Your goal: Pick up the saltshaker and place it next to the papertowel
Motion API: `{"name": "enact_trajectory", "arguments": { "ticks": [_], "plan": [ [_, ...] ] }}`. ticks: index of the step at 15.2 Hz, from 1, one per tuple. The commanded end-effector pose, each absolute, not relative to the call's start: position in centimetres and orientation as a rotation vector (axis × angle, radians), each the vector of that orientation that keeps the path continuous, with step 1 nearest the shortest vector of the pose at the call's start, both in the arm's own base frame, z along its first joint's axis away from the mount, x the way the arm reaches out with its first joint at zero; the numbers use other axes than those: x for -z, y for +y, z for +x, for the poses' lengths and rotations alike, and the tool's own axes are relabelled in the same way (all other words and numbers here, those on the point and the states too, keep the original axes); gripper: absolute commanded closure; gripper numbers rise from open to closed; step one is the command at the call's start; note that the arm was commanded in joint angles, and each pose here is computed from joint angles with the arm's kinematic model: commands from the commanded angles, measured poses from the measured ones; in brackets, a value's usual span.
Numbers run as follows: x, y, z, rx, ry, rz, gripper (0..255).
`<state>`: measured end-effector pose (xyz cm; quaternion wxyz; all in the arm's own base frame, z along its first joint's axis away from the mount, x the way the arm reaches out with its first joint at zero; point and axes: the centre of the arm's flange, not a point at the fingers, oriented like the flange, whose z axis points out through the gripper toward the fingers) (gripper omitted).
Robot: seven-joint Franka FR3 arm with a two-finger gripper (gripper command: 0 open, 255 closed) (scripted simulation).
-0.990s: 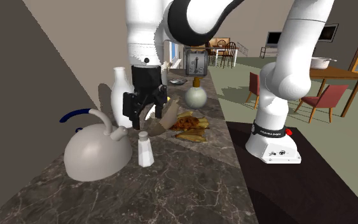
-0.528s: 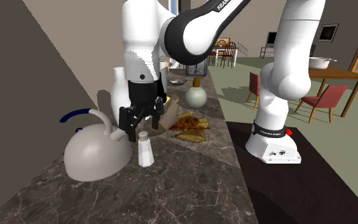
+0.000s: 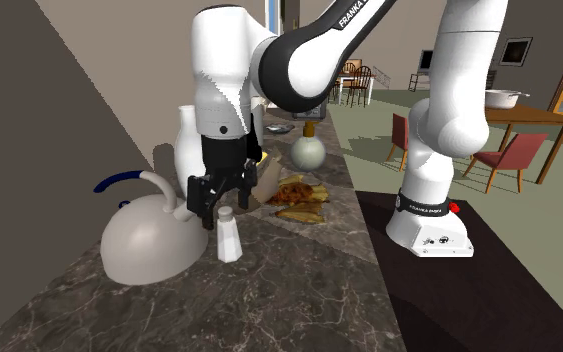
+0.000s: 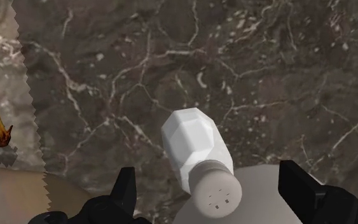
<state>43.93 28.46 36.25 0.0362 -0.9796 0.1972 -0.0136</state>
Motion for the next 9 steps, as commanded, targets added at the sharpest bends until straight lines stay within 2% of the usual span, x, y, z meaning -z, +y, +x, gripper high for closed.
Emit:
{"name": "enact_trajectory", "arguments": {
  "ticks": [1, 2, 9],
  "plan": [
    [-36.25, 28.46, 43.93, 0.042, 0.606, -3.008, 0],
    [-36.25, 28.46, 43.93, 0.042, 0.606, -3.008, 255],
    [-36.25, 28.46, 43.94, 0.042, 0.606, -3.008, 255]
  ]
}}
